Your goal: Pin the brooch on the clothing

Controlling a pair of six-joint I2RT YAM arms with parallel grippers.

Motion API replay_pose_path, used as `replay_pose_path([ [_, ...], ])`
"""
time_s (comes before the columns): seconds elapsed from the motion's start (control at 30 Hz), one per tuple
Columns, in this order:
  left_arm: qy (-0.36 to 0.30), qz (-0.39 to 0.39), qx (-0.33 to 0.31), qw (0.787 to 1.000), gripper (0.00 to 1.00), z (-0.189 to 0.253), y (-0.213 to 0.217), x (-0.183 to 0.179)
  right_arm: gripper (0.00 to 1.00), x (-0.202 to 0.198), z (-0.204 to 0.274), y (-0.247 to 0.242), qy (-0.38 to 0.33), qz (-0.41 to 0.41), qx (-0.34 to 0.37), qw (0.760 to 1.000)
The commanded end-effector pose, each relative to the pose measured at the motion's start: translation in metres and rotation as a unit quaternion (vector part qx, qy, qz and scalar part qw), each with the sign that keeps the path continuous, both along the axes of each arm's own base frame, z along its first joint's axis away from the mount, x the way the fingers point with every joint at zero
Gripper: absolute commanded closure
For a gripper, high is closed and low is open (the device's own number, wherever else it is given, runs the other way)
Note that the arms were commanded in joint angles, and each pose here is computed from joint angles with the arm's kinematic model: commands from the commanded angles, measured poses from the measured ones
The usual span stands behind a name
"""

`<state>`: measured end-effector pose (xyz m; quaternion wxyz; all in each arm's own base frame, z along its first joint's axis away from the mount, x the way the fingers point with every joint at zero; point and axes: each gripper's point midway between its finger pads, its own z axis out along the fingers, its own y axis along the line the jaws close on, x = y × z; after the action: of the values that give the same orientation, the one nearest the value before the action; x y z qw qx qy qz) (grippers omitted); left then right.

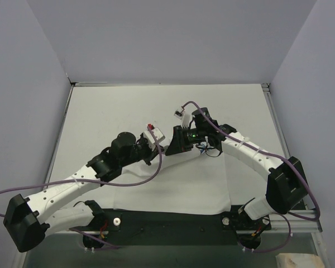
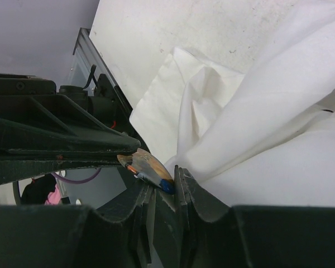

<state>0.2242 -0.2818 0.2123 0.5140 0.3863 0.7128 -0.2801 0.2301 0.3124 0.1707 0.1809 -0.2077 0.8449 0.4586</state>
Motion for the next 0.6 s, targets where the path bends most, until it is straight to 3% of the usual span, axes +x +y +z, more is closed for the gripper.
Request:
replay_pose_path([
  [0.0, -0.08, -0.208, -0.149, 0.963, 1.0, 0.093, -0.049, -0.081, 1.0, 0.062, -0.003, -0.001, -0.046, -0.109, -0.011, 0.993],
  [0.57, -0.12, -0.169, -0.169, 0.964, 1.0, 0.092, -0.032, -0.077, 1.0, 0.073, -0.016, -0.019, -0.029, -0.155, -0.017, 0.987],
])
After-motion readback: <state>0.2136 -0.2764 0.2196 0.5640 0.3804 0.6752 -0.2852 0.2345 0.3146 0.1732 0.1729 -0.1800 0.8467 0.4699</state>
